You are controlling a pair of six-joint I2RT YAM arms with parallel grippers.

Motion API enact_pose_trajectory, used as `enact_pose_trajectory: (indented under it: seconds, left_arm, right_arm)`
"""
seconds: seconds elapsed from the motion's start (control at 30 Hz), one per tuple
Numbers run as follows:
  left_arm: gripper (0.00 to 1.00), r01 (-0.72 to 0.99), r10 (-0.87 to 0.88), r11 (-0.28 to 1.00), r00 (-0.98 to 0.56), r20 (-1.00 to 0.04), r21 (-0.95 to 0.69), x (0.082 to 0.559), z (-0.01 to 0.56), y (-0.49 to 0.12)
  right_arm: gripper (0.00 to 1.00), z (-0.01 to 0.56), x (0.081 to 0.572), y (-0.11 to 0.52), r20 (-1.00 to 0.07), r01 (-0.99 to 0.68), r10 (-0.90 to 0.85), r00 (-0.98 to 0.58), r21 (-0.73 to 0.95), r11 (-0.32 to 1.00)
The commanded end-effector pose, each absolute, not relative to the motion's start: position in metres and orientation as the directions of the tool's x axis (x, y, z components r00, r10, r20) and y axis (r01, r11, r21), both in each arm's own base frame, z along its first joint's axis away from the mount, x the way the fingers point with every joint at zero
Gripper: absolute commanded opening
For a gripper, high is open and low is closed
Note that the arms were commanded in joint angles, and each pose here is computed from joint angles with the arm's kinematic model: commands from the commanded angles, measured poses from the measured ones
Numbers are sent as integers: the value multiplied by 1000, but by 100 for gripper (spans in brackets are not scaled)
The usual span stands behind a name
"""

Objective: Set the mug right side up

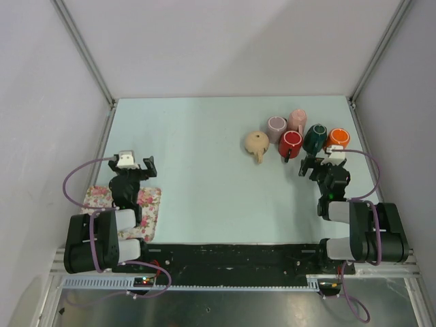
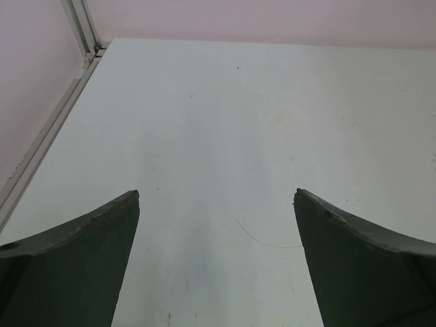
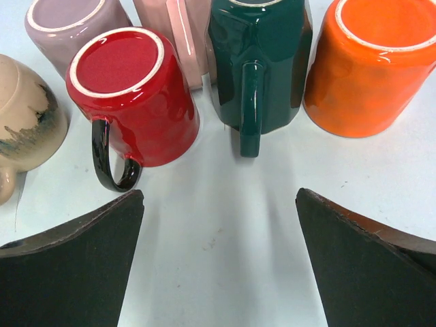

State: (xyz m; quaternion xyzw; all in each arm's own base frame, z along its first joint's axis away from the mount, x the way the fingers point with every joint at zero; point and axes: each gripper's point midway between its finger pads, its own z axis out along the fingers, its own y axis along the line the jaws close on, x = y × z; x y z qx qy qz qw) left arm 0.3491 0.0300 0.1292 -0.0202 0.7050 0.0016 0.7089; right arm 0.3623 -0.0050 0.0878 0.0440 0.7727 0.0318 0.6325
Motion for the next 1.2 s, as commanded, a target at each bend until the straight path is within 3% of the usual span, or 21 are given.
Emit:
enact_pose_trajectory:
  seconds: [0.0, 0.23, 0.37, 0.47, 0.6, 0.7, 0.83, 1.0, 1.17]
  left_arm:
    - [98, -27, -16, 999, 40, -999, -17, 349, 139, 30]
    - [98, -25, -16, 1000, 40, -999, -17, 349, 140, 30]
    - [98, -17, -15, 1000, 66, -998, -17, 348, 150, 29]
    - [98, 53, -16, 998, -16, -1000, -16, 359, 165, 20]
    - [98, 180, 18, 984, -99, -995, 0, 373, 212, 2]
    - [98, 277, 69, 961, -294, -953, -16, 365, 225, -13]
    - [98, 203, 123, 979, -531, -838, 14, 340, 219, -1]
    - [98, 163, 124, 986, -565, -815, 37, 313, 226, 4]
    - [98, 133, 7, 987, -591, -806, -89, 300, 228, -10]
  right_arm:
    - [100, 107, 371, -12, -984, 71, 115, -134, 107, 992]
    - [100, 148, 368, -35, -971, 254, 196, -138, 156, 954]
    - [100, 158, 359, -19, -924, 273, 288, -250, 219, 937]
    - [100, 150, 351, 17, -879, 214, 285, -382, 216, 953]
    - [89, 131, 344, 45, -807, 212, 270, -526, 183, 960]
    - [78, 123, 350, 50, -764, 247, 285, -579, 169, 954]
    - [66, 108, 364, 55, -729, 260, 283, -623, 149, 954]
    - [61, 96, 390, 67, -715, 265, 310, -627, 178, 948]
    - [58, 88, 416, 80, -723, 280, 322, -611, 183, 942]
